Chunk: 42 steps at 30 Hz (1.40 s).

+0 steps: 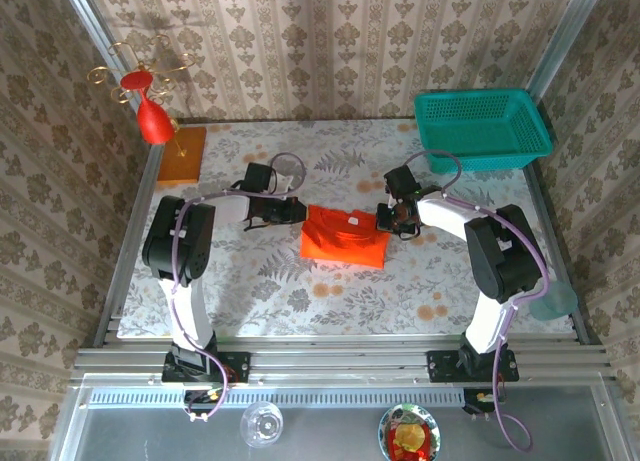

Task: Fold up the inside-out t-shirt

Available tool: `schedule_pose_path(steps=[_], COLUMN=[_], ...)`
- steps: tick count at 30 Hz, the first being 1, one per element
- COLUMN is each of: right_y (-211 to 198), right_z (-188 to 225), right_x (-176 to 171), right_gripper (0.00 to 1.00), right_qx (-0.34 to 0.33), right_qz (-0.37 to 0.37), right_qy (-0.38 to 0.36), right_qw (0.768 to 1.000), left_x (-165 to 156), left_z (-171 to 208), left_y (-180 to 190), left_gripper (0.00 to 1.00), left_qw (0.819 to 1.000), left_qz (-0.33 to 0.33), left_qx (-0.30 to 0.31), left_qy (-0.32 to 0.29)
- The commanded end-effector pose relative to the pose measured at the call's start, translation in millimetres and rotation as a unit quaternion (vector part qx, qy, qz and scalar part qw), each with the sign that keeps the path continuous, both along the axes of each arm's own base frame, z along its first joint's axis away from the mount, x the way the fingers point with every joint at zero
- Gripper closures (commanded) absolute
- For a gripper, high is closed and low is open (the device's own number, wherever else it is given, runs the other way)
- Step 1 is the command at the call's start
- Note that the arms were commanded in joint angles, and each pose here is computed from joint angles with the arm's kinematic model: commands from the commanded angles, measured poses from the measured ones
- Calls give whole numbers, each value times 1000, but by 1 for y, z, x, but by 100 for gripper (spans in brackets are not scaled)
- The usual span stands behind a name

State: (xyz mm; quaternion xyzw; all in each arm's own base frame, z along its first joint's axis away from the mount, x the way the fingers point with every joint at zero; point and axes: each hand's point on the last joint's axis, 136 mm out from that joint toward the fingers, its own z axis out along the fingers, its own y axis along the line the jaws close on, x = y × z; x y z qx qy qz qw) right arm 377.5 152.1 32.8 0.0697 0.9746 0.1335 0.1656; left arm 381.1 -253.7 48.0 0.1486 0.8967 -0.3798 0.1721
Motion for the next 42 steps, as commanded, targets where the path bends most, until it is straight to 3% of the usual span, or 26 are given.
schedule_pose_path(steps=[1,4,7,9,11,13,19,26,31,36,38,40,42], right_y=[-9,-10,-9,-6,-5,-4,1,0,-12,-16,-18,-20,-20], right_z=[3,7,15,21,27,34,40,36,10,10,19,32,45], right_x=[5,5,8,10,12,14,17,23,26,25,25,25,22], right_gripper=[100,100,100,100,100,100,100,100,100,99,91,78,74], right_qx=[-15,-14,-8,-1,3,7,16,10,-37,-48,-49,-50,-48], right_qz=[-16,-18,-20,-19,-18,-18,-14,-16,-19,-19,-23,-28,-28], right_qy=[-6,-9,-17,-23,-27,-34,-36,-39,-15,-9,-17,-26,-34], right_qw=[1000,1000,1000,1000,999,999,999,999,999,999,998,998,998], left_x=[15,16,7,-7,-23,-41,-80,-90,-88,-72,-69,-69,-73], left_z=[27,63,97,107,106,96,39,-21,-47,-4,22,41,50], left_y=[7,23,32,27,18,4,-28,-12,-6,-13,-15,-14,-11], left_gripper=[78,66,61,61,68,78,97,100,98,86,81,77,77], left_qw=[999,995,992,993,994,996,997,990,985,991,992,992,992], left_qz=[14,43,53,41,21,-5,-62,-51,-49,-37,-35,-33,-31], left_qx=[10,11,7,7,17,30,51,122,156,131,116,113,119], left_qy=[-50,-89,-114,-113,-102,-85,-8,45,60,3,-24,-37,-40])
